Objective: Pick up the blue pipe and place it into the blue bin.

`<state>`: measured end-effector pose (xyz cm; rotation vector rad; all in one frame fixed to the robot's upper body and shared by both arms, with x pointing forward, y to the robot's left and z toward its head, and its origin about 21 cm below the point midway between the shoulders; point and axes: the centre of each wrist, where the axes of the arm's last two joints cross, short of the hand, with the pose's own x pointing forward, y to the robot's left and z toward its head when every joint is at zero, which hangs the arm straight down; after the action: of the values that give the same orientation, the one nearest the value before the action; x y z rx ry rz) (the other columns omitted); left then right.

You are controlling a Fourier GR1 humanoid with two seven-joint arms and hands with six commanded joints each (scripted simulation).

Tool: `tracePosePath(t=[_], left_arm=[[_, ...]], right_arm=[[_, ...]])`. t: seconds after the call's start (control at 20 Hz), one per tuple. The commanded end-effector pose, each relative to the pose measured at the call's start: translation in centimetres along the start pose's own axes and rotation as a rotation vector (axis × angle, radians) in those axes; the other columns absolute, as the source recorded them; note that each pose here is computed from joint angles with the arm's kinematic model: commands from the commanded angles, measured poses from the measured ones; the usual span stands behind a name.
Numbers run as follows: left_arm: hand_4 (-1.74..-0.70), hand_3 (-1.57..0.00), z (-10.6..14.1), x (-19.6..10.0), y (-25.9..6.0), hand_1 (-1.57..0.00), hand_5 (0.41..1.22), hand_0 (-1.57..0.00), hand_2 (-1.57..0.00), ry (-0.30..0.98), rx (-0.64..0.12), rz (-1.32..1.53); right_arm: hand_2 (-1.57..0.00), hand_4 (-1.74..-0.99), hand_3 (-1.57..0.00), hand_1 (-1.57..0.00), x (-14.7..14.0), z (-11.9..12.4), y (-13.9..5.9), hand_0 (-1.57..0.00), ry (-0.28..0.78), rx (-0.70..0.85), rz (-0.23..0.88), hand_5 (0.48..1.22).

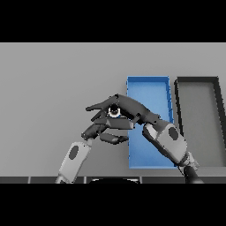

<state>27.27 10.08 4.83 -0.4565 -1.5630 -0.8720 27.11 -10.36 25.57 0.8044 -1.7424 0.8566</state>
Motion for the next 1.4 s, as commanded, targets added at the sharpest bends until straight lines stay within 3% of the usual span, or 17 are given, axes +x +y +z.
tracePosePath(t=[0.0, 0.1, 0.2, 0.35, 0.55, 0.7, 1.0, 1.35], left_arm=[[-0.91, 0.00, -0.1, -0.2, 0.3, -0.01, 0.445, -0.01, -0.01, 0.016, 0.004, -0.006], [-0.91, 0.00, 0.0, -0.4, 0.3, 0.00, 0.437, 0.00, 0.00, 0.014, -0.007, 0.004], [-0.90, 0.00, 0.2, -0.4, 0.2, 0.00, 0.433, 0.00, 0.00, 0.022, -0.002, 0.005], [-0.89, 0.00, 0.2, -0.1, 0.6, 0.00, 0.428, 0.00, 0.00, 0.029, 0.004, -0.014], [-0.89, 0.00, 0.7, 0.0, 0.9, 0.00, 0.412, 0.00, 0.00, 0.019, -0.001, -0.014], [-0.87, 0.00, 0.7, -0.5, 0.5, 0.00, 0.413, 0.00, 0.00, 0.017, 0.007, -0.034], [-0.87, 0.00, 0.7, -0.1, 0.4, 0.00, 0.421, 0.00, 0.00, 0.008, 0.007, -0.025], [-0.88, 0.00, 0.9, -0.4, 0.0, 0.00, 0.427, 0.00, 0.00, 0.013, 0.005, -0.008]], right_arm=[[-1.57, -1.741, -1.57, -1.57, 1.1, -0.5, -1.0, -1.57, -0.017, 0.010, 0.000, 1.221], [-1.57, -1.741, -1.57, -1.57, 3.5, -1.1, -2.4, -1.57, -0.087, 0.011, 0.003, 1.221], [-1.57, -1.741, -1.57, -1.57, 5.5, -1.0, -4.3, -1.57, -0.133, -0.102, 0.047, 1.221], [-1.57, -1.741, -1.57, -1.57, 7.3, -0.9, -7.3, -1.57, -0.123, -0.260, 0.112, 1.221], [-1.57, -1.741, -1.57, -1.57, 6.9, 1.1, -11.6, -1.57, -0.042, -0.431, 0.132, 1.221], [-1.57, -1.741, -1.57, -1.57, 4.9, 4.1, -14.3, -1.57, 0.049, -0.540, 0.124, 1.221], [-1.57, -1.741, -1.57, -1.57, -0.8, 10.0, -14.1, -1.57, 0.240, -0.682, 0.032, 1.221], [-1.57, -1.741, -1.57, -1.57, -5.2, 13.9, -11.1, -1.57, 0.462, -0.843, -0.064, 1.221]])
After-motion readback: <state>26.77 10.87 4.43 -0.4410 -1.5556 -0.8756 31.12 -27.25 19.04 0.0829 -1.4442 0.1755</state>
